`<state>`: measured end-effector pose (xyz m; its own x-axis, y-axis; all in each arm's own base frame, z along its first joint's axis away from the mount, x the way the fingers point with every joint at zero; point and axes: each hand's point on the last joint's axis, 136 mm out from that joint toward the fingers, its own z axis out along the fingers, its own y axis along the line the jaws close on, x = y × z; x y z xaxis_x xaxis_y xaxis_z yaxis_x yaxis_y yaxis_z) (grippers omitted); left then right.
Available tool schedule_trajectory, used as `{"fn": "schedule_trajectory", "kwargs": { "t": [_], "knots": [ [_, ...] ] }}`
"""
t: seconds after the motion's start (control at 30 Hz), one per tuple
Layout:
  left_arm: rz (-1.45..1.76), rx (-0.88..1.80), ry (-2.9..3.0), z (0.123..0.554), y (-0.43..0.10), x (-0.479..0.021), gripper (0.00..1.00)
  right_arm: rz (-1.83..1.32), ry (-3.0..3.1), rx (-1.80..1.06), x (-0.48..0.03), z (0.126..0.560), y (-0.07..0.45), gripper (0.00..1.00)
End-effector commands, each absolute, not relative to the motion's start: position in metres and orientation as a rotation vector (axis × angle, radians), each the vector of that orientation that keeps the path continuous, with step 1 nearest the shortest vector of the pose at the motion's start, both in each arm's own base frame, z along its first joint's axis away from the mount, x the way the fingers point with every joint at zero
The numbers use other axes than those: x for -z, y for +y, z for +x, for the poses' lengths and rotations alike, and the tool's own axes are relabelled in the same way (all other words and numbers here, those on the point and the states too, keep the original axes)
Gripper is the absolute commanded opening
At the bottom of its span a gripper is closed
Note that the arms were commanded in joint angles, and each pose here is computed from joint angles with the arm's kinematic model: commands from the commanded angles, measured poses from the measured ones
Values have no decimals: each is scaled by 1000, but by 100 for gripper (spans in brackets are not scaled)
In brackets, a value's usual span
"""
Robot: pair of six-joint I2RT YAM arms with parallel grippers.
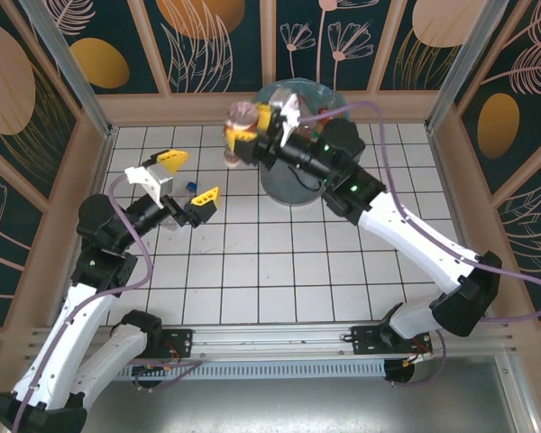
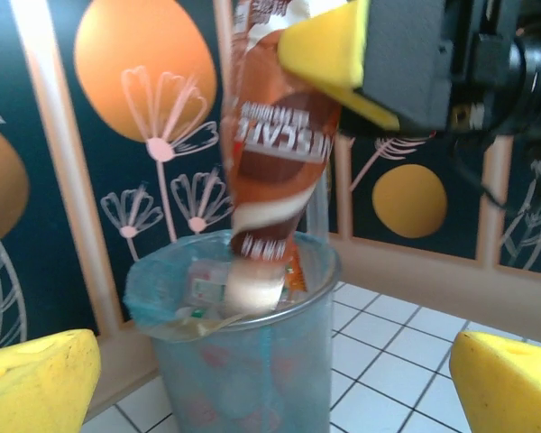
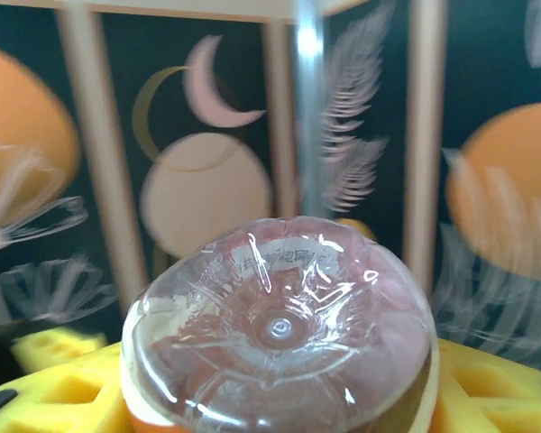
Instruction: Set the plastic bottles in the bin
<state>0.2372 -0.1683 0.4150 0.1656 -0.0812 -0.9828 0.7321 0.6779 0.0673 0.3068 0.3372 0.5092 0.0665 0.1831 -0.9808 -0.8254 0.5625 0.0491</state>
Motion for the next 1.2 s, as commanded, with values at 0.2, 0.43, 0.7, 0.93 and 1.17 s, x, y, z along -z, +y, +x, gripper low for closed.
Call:
{"fn": "schedule_trajectory", "kwargs": {
  "t": [0.2,0.43,0.7,0.93,1.17],
  "knots": [
    [563,557,1310,250,-158,-408,98,-370,1685,-329,-450,405,262,55],
    [564,543,1320,252,-157,-405,98,-410,1890,-189,-401,439,271,57],
    [552,522,1319,253,-154,-405,99,-432,1975,-125,-382,468,285,84],
    [541,499,1321,253,-150,-404,99,-446,1945,-136,-386,478,294,83],
    [541,503,1331,256,-151,-399,99,-546,1917,-294,-366,481,325,58]
  ]
}}
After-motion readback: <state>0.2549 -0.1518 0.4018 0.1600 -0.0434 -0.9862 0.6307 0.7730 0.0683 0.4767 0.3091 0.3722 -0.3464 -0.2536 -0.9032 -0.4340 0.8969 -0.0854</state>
